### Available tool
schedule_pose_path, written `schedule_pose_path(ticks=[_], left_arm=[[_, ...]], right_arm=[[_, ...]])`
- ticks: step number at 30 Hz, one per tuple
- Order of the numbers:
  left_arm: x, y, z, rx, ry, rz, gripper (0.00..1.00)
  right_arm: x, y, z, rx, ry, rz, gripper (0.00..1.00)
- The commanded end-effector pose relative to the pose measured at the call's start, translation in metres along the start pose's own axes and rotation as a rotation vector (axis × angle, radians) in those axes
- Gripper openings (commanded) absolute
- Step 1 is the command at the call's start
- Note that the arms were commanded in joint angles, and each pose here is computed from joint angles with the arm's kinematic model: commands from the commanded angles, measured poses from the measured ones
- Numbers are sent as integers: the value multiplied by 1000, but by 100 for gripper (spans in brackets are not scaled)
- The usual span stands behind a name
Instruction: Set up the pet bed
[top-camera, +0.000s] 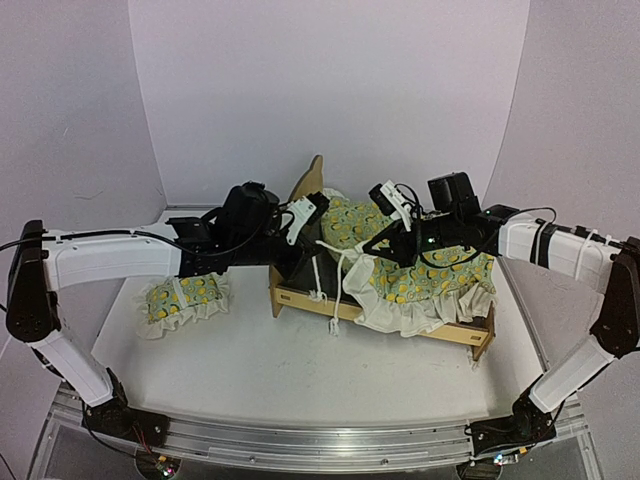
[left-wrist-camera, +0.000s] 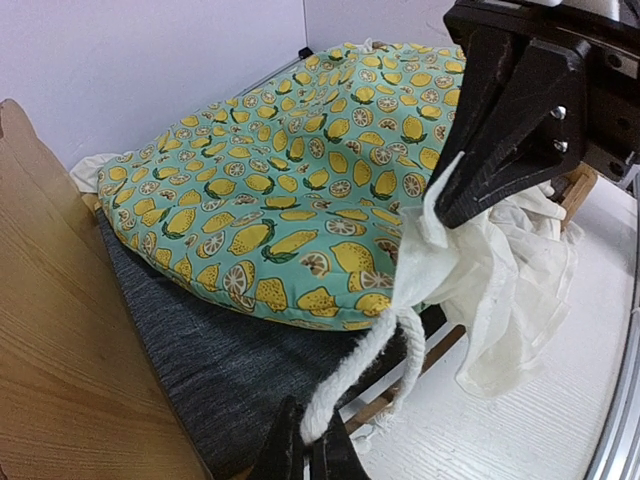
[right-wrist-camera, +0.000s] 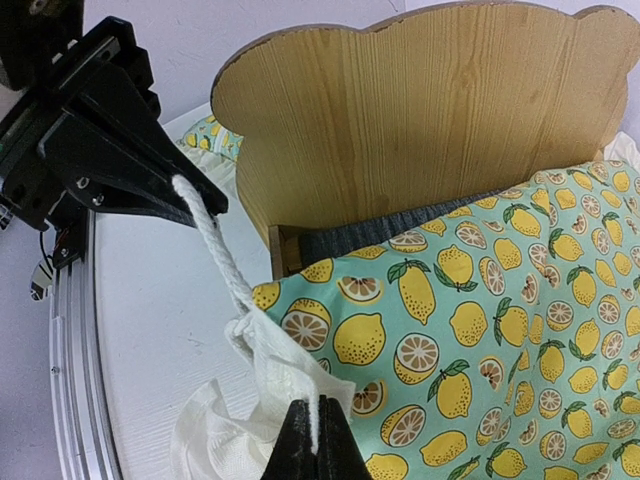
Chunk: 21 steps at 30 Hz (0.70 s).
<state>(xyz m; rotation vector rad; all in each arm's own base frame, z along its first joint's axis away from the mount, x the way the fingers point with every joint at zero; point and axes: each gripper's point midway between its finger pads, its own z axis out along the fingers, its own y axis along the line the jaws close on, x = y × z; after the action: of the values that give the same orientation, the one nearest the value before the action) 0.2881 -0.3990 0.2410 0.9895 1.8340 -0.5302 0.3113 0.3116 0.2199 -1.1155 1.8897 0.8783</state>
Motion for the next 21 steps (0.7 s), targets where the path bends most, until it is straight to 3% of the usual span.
schedule_pose_path(ticks=[1, 10, 21], left_arm=[[-48, 17, -5, -65, -116, -1, 0], [-84, 30, -11, -119, -188, 42, 0], [-42, 23, 10, -83, -97, -14, 0]], right_arm=[[-35, 2, -16, 18, -81, -47, 0], [-30, 0, -12, 15, -65, -41, 0], [-28, 1, -12, 15, -62, -45, 0]])
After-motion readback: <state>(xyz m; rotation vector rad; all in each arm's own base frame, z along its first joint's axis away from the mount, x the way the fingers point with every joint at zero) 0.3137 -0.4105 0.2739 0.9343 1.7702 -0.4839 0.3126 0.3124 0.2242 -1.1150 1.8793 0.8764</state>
